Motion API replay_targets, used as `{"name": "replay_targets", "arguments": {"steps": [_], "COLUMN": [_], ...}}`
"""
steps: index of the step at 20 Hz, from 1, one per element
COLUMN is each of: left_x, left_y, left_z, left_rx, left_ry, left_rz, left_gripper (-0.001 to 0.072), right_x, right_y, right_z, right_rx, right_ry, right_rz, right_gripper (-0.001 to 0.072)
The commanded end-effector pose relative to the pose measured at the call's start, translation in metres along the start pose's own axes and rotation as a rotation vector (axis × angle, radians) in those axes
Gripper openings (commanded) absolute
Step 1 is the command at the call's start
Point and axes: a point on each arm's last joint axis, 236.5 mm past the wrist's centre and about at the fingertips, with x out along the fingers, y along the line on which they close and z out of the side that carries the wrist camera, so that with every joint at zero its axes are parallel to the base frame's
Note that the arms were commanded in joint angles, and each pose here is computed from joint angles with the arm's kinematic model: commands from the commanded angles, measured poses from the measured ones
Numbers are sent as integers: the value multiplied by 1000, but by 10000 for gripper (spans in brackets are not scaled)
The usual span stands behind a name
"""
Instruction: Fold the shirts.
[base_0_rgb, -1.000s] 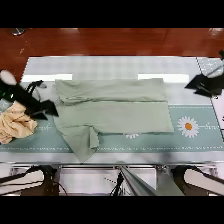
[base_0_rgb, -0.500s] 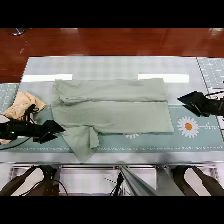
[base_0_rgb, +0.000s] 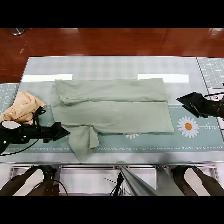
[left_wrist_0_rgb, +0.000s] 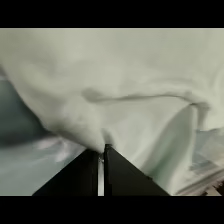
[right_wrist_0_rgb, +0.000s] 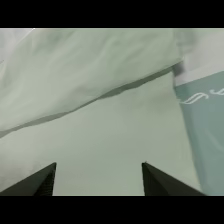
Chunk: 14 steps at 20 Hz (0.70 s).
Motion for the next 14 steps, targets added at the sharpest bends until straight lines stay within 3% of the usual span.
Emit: {"name": "replay_targets", "arguments": {"steps": [1,6,10,14], "left_x": [7,6,6,6], "left_y": [-7,-8,-8,-8], "left_z": [-1,-1,-1,-3], "left_rx": [28,29,29,29], "left_ry": [-1,-1,0,7], "left_rz": [-5,-6,-6,-9], "left_gripper": [20,19,19,19], "right_x": [-4,5,18,27], "right_y": [-47,-99,-92,-90], "right_z": [11,-100,-140,-135], "right_rx": [78,236,212,171], "right_ry": [-34,429,540,515], "right_rz": [-134,-214,-209,-214], "right_gripper": [621,621,621,621]}}
